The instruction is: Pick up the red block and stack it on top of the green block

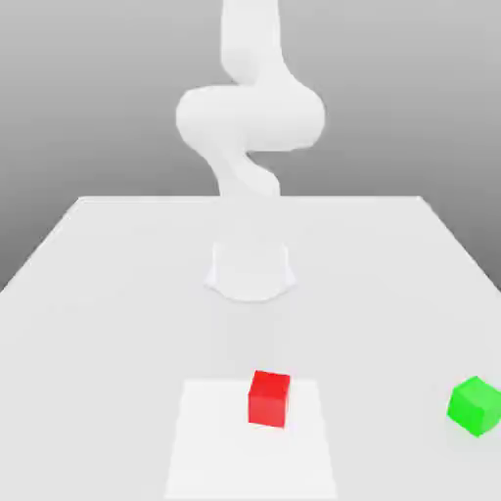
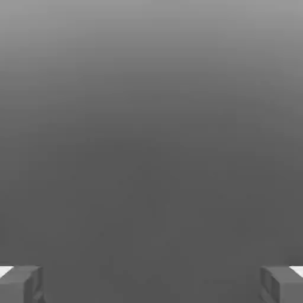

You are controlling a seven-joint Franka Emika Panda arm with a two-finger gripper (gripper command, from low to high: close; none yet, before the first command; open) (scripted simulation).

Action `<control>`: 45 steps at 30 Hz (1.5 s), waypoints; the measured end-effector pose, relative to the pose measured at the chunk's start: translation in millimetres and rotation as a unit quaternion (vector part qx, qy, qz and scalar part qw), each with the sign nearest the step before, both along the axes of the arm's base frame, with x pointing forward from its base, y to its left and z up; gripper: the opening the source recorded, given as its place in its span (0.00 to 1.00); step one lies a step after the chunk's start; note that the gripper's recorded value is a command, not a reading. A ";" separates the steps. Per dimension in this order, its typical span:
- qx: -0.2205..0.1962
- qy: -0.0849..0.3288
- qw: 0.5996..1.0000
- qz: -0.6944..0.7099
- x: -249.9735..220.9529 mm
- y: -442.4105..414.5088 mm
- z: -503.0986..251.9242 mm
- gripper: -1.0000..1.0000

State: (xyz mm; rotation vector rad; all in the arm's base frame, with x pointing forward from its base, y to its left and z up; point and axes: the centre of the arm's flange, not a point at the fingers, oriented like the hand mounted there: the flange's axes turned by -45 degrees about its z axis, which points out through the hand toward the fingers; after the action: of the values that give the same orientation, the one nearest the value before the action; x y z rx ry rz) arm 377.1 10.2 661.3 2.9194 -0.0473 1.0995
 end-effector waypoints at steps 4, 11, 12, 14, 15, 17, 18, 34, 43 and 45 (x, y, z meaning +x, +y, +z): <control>-0.009 0.075 0.997 -0.023 41.6 9.7 -99.0 0.50; -0.001 0.204 0.977 -0.056 56.4 9.8 -274.2 0.50; 0.003 0.223 0.973 -0.061 52.6 9.5 -299.4 0.50; 0.014 0.262 0.962 -0.069 39.8 9.7 -350.1 0.50; 0.021 0.283 0.956 -0.073 30.7 10.4 -375.5 0.50; 0.038 0.324 0.942 -0.081 7.0 13.6 -423.9 0.50; 0.044 0.336 0.937 -0.082 -1.2 15.8 -439.2 0.50; 0.050 0.348 0.932 -0.087 -9.9 16.0 -517.0 0.00; 0.051 0.345 0.933 -0.088 -5.5 16.7 -481.3 0.00; 0.050 0.346 0.933 -0.087 -6.4 16.9 -469.9 0.00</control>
State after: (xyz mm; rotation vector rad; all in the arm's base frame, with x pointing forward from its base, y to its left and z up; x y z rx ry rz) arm 370.7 27.2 191.3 3.1250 -0.3446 0.0118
